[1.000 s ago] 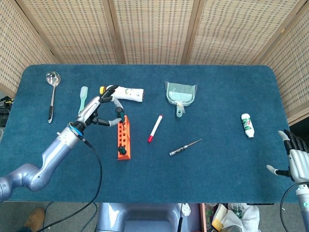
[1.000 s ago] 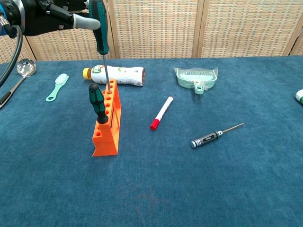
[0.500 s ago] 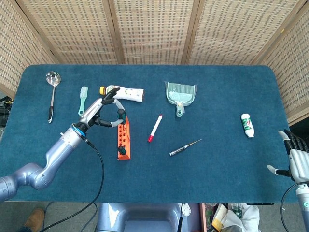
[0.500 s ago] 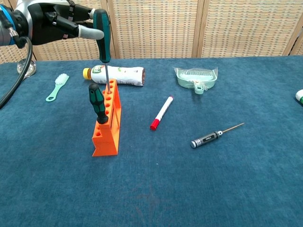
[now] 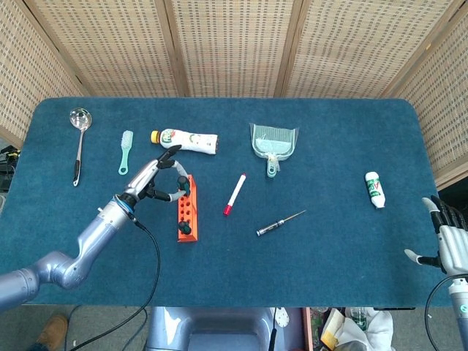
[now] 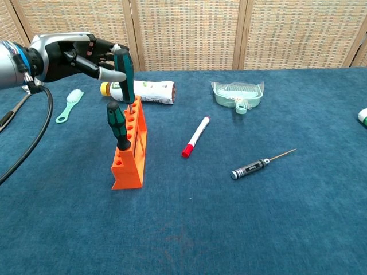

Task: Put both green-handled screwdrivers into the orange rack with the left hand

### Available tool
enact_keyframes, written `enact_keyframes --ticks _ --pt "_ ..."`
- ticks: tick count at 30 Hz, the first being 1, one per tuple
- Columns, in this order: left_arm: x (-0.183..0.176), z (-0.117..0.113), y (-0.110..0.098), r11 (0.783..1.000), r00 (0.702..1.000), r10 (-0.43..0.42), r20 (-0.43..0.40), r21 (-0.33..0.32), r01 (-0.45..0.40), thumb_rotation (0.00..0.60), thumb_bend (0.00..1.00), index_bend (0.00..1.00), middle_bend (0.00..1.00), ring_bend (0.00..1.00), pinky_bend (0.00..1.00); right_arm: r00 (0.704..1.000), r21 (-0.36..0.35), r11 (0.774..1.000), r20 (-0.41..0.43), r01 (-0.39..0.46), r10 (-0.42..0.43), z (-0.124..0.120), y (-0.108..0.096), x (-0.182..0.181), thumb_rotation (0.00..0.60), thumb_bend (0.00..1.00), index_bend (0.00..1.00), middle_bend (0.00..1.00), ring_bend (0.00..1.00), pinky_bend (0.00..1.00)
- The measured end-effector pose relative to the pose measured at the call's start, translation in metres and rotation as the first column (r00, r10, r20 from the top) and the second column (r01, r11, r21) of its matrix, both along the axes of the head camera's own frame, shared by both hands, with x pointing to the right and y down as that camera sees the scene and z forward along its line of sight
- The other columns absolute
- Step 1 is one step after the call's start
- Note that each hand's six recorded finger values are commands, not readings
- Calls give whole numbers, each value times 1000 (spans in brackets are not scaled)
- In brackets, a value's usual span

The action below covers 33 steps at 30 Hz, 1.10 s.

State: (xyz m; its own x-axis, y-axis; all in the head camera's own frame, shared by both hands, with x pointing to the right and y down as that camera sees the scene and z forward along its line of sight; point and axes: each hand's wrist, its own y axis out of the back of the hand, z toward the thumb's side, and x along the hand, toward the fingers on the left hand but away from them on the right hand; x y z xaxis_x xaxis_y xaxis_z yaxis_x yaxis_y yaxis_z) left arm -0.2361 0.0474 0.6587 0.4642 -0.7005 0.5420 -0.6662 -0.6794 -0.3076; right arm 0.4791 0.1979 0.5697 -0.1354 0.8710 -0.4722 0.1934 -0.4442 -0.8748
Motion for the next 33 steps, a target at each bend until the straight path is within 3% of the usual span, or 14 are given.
enact_keyframes --ticks 22,33 --pt "-8 14 4 1000 1000 -7 20 -19 7 600 465 644 0 0 0 1000 -3 1000 1 1 -1 1 0 0 600 0 0 0 0 0" --pt "-10 14 5 1000 999 4 38 -25 -3 600 466 493 0 0 0 1000 -3 1000 1 1 -1 0 0 0 600 0 0 0 0 0"
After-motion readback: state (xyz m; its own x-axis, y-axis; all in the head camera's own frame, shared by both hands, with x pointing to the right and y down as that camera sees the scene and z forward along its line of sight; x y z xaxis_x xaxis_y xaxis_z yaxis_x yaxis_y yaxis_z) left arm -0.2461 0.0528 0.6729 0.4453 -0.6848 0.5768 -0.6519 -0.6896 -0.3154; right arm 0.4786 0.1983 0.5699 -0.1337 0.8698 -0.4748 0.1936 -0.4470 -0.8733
